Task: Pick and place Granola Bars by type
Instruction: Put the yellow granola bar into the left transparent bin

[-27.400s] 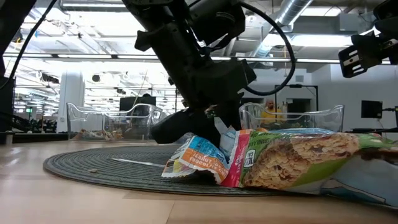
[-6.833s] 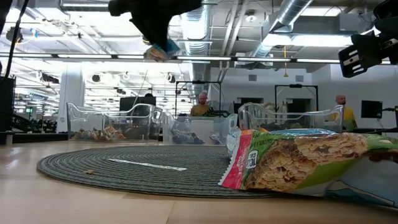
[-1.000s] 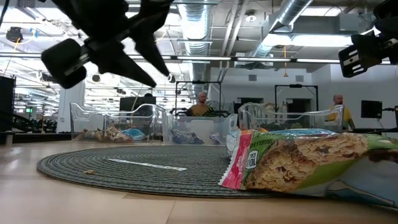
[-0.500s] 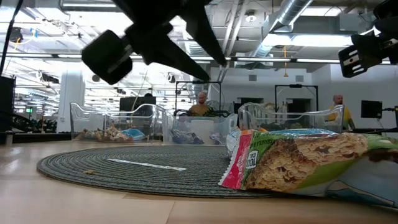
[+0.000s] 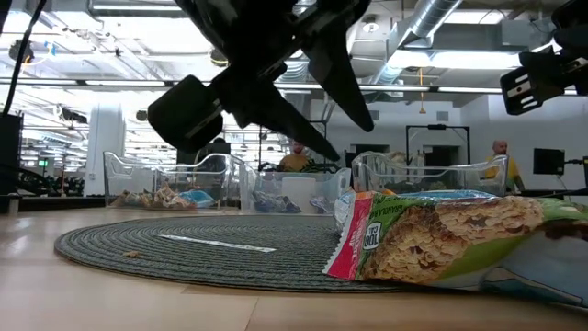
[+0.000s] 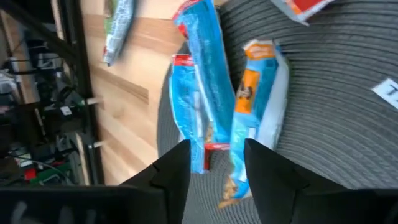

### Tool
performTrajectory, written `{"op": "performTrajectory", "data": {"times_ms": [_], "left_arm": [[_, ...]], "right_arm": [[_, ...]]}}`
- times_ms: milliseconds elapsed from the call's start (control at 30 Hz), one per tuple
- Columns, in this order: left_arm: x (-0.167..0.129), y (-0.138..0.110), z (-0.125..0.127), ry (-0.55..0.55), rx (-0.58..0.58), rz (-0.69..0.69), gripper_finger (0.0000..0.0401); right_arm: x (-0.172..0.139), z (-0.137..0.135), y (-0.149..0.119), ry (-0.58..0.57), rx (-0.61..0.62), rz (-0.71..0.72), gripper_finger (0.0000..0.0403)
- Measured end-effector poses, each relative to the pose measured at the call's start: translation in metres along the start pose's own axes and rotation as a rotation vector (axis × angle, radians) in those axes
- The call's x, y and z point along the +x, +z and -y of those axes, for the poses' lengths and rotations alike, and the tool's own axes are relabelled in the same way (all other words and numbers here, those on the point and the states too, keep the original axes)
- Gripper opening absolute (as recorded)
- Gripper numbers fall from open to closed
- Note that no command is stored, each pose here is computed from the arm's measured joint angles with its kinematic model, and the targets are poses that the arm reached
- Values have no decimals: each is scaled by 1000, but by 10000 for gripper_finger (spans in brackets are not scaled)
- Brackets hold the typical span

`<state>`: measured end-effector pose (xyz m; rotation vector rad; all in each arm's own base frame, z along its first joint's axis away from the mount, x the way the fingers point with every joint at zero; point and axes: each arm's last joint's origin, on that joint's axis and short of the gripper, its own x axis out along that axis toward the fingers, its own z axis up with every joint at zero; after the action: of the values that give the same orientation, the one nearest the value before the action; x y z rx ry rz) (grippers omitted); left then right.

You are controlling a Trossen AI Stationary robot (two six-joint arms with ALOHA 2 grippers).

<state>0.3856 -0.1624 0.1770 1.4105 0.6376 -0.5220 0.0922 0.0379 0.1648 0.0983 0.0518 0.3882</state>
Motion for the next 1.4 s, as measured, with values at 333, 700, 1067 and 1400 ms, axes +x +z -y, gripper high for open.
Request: {"op": "performTrajectory", "data": {"times_ms": [333, 700, 1067, 1400], "left_arm": [[3, -7, 2, -67, -21, 51, 184], [30, -10, 11, -69, 45, 10, 185], [37, -15, 16, -117, 53, 30, 185], [43, -16, 18, -118, 106, 40, 185]], "right_arm": [[0, 0, 0, 0, 0, -4, 138], [0, 0, 0, 0, 0, -3, 138], [0, 0, 0, 0, 0, -6, 138], [0, 0, -1, -1, 0, -6, 137]]}}
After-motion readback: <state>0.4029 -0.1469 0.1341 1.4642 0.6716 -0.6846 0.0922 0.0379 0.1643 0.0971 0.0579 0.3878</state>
